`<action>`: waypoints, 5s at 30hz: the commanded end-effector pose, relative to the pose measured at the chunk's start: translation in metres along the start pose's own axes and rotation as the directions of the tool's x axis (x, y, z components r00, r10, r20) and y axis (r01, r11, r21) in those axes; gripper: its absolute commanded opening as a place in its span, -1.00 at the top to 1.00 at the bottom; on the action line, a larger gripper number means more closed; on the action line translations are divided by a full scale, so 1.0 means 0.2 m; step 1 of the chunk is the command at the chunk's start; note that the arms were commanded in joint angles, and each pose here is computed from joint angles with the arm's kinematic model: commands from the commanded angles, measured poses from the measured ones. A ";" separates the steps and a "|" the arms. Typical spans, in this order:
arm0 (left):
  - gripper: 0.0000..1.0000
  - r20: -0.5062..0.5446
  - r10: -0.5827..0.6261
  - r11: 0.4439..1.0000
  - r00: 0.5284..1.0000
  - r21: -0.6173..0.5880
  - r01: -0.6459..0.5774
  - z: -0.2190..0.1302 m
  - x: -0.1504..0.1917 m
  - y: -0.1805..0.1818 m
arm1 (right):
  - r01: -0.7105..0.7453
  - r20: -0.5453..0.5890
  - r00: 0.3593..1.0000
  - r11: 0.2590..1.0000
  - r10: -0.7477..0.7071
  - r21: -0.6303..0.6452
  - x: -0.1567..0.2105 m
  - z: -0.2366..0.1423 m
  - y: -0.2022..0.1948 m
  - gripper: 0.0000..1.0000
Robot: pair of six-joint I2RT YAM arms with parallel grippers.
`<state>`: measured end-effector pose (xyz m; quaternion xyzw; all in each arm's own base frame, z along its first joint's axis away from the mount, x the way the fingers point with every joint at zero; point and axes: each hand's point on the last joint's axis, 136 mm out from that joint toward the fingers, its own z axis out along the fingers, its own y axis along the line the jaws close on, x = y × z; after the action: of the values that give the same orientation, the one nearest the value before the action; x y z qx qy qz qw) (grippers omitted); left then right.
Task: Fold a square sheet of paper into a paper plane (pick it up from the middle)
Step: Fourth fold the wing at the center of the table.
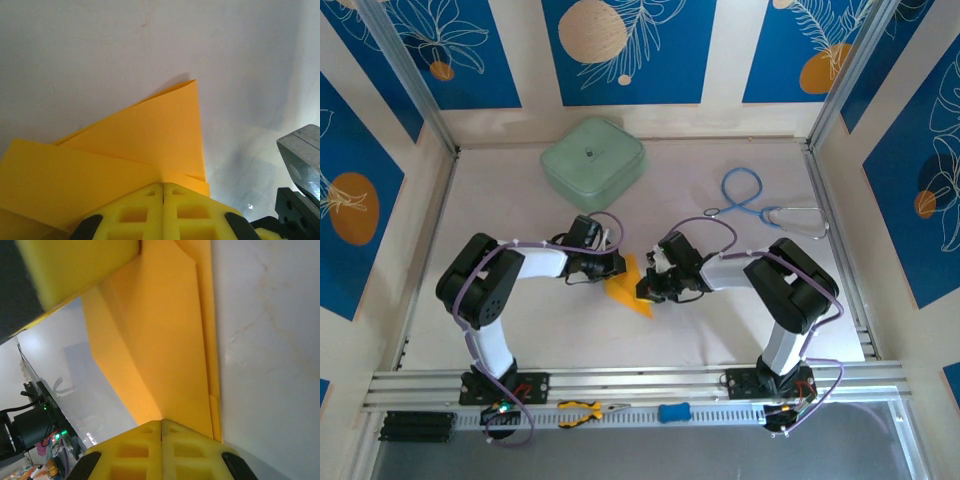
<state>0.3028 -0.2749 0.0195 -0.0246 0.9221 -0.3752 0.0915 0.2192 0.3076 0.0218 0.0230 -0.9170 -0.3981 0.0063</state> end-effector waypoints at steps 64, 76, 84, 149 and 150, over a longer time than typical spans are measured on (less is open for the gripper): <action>1.00 -0.016 -0.065 0.994 0.998 -0.094 0.063 0.00 0.03 0.23 | -0.095 -0.106 0.988 0.988 0.108 0.119 0.50 -0.12 -0.37 0.83; 1.00 -0.014 -0.065 0.994 0.998 -0.084 0.063 0.00 0.03 0.22 | -0.009 0.009 1.000 0.998 0.008 0.059 0.34 -0.24 -0.13 0.83; 1.00 -0.021 -0.072 0.995 0.997 -0.069 0.070 0.01 0.03 0.22 | 0.042 0.028 0.999 0.999 -0.042 -0.007 0.08 -0.11 0.08 0.81; 1.00 -0.022 -0.109 0.994 0.994 -0.019 0.109 -0.01 0.04 0.17 | -0.261 0.101 0.961 0.965 0.256 0.040 0.25 -0.12 -0.09 0.25; 1.00 -0.021 -0.110 0.994 0.994 -0.019 0.110 -0.01 0.04 0.17 | -0.256 0.100 0.963 0.966 0.252 0.030 0.25 -0.12 -0.08 0.27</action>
<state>0.3071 -0.2681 0.0201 -0.0427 0.9079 -0.4080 0.0863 0.1700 0.2701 0.0239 -0.1182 -0.9268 -0.3564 0.0064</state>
